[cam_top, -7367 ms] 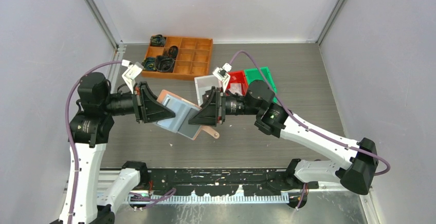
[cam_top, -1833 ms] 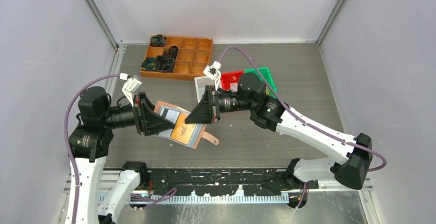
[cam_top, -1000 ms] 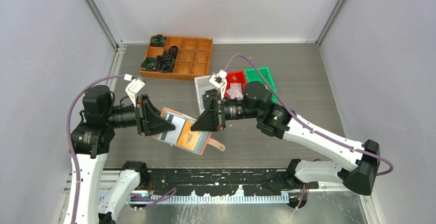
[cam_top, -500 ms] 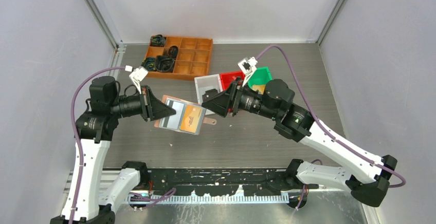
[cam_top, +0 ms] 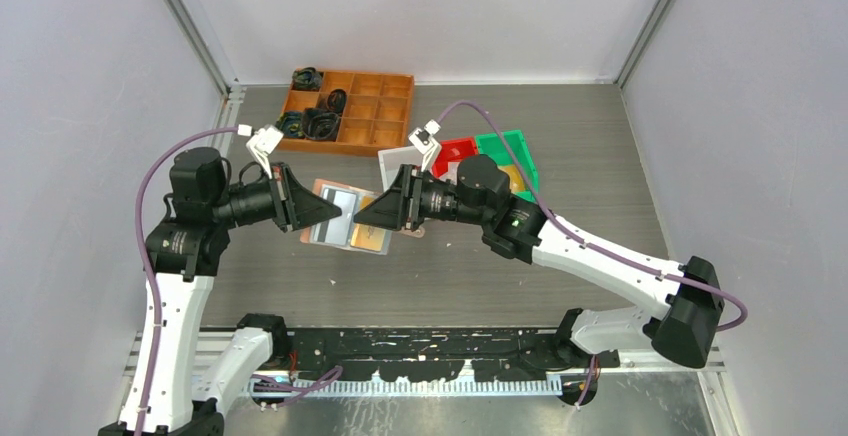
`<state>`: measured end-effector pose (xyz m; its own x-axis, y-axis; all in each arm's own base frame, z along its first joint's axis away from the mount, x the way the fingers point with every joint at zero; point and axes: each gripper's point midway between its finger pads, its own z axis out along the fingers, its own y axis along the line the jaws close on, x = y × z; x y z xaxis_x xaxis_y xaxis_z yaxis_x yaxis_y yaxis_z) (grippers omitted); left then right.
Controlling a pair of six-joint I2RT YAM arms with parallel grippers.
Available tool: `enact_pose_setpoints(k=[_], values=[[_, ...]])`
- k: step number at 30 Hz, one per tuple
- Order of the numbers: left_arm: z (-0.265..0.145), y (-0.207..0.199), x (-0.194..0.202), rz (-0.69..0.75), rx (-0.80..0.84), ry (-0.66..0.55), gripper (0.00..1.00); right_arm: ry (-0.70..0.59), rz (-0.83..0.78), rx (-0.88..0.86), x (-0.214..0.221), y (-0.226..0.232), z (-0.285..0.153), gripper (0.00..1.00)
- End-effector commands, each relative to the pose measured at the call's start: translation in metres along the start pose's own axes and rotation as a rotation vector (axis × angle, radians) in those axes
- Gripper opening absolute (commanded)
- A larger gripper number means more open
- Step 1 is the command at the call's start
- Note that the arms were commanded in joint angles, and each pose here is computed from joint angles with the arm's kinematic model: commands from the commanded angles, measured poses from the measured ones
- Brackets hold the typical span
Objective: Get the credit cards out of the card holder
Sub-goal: Remove the credit card from the card holder.
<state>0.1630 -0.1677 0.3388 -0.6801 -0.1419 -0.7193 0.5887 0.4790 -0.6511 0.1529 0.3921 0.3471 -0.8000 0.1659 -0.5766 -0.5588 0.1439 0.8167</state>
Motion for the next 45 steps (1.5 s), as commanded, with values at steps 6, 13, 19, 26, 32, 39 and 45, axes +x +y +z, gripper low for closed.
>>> enact_pose_setpoints(k=[6, 13, 19, 26, 32, 39, 45], values=[[-0.009, -0.048, -0.015, 0.047, 0.198, -0.032, 0.01, -0.022, -0.002, -0.139, -0.002, 0.031, -0.001, 0.45], [-0.012, -0.061, -0.022, 0.014, 0.251, -0.06, 0.01, 0.012, 0.01, -0.152, 0.009, 0.031, 0.011, 0.45], [-0.015, -0.066, -0.021, 0.007, 0.265, -0.066, 0.04, 0.0, 0.012, -0.181, 0.006, 0.039, 0.016, 0.42], [-0.016, -0.07, -0.015, -0.014, 0.296, -0.05, 0.08, -0.031, 0.016, -0.186, -0.002, 0.043, 0.019, 0.31], [-0.019, -0.07, -0.013, 0.046, 0.268, -0.057, 0.07, -0.056, -0.091, -0.019, -0.009, 0.025, -0.003, 0.44], [-0.019, -0.071, -0.015, 0.051, 0.268, -0.062, 0.07, -0.035, -0.118, 0.056, -0.009, 0.014, -0.006, 0.46], [-0.02, -0.073, -0.016, 0.037, 0.266, -0.07, 0.09, -0.039, -0.097, 0.035, -0.013, 0.017, 0.005, 0.46]])
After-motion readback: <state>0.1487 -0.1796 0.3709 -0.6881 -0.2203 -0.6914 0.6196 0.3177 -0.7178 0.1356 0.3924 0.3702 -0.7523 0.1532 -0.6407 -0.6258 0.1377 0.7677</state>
